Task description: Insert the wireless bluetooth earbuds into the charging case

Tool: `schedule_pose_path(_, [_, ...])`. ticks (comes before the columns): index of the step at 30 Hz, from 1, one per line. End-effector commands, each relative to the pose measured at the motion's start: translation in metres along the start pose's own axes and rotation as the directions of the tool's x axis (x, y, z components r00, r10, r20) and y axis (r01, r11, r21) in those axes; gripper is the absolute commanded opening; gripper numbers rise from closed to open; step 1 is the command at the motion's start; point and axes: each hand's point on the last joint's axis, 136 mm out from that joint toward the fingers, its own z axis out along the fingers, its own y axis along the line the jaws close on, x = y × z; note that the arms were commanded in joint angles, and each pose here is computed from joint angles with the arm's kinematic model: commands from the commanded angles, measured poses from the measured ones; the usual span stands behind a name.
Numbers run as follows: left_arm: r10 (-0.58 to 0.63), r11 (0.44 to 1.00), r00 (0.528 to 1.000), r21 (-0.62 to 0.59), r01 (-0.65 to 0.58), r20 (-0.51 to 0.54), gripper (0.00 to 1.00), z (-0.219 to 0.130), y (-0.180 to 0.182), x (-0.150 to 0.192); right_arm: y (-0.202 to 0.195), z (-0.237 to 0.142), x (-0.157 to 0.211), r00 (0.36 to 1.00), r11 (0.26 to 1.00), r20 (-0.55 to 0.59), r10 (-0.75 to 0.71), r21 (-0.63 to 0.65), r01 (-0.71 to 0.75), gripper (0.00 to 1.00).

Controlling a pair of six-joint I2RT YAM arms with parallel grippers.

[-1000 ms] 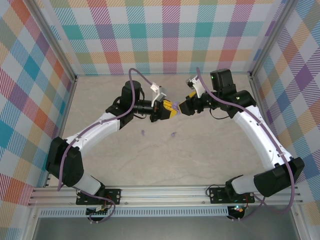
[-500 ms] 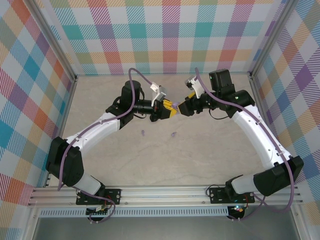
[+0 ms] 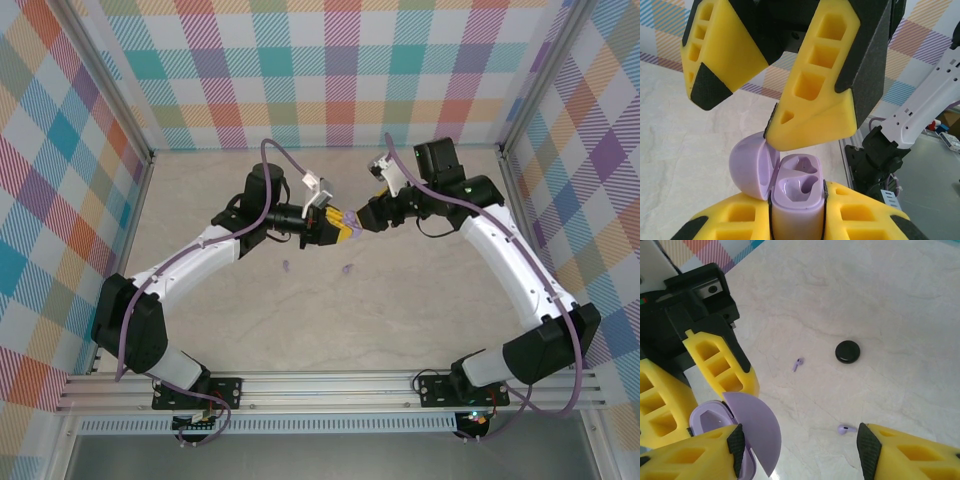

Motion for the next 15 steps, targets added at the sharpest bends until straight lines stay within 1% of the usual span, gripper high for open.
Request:
schedule_pose_path(1, [0.157,0.980,0.985,0.111,-0.164,0.068,0.07,-0.008,-0.040,-0.037,0.009,0.005,0.011,0.998,0.997,-0.054,-0.010,-0.075,0.006,0.61])
schedule_pose_path(4, [0.158,0.980,0.985,0.112,-0.164,0.067,0.07,-0.007,-0.040,-0.037,0.021,0.004,0.014,0.998,0.989,-0.062,-0.022,-0.149,0.013,0.61])
schedule_pose_path(9, [0.159,0.979,0.985,0.118,-0.166,0.068,0.07,-0.007,-0.040,-0.038,0.033,0.004,0.017,0.997,0.973,-0.075,-0.027,-0.230,0.009,0.57])
schedule_pose_path(12, [0.163,0.977,0.984,0.125,-0.170,0.066,0.07,-0.008,-0.042,-0.039,0.036,0.004,0.016,0.997,0.968,-0.073,-0.025,-0.253,0.006,0.54])
schedule_pose_path(15, [0.161,0.978,0.985,0.123,-0.167,0.053,0.07,-0.007,-0.041,-0.036,0.041,0.001,0.012,0.998,0.962,-0.057,-0.029,-0.272,0.012,0.45])
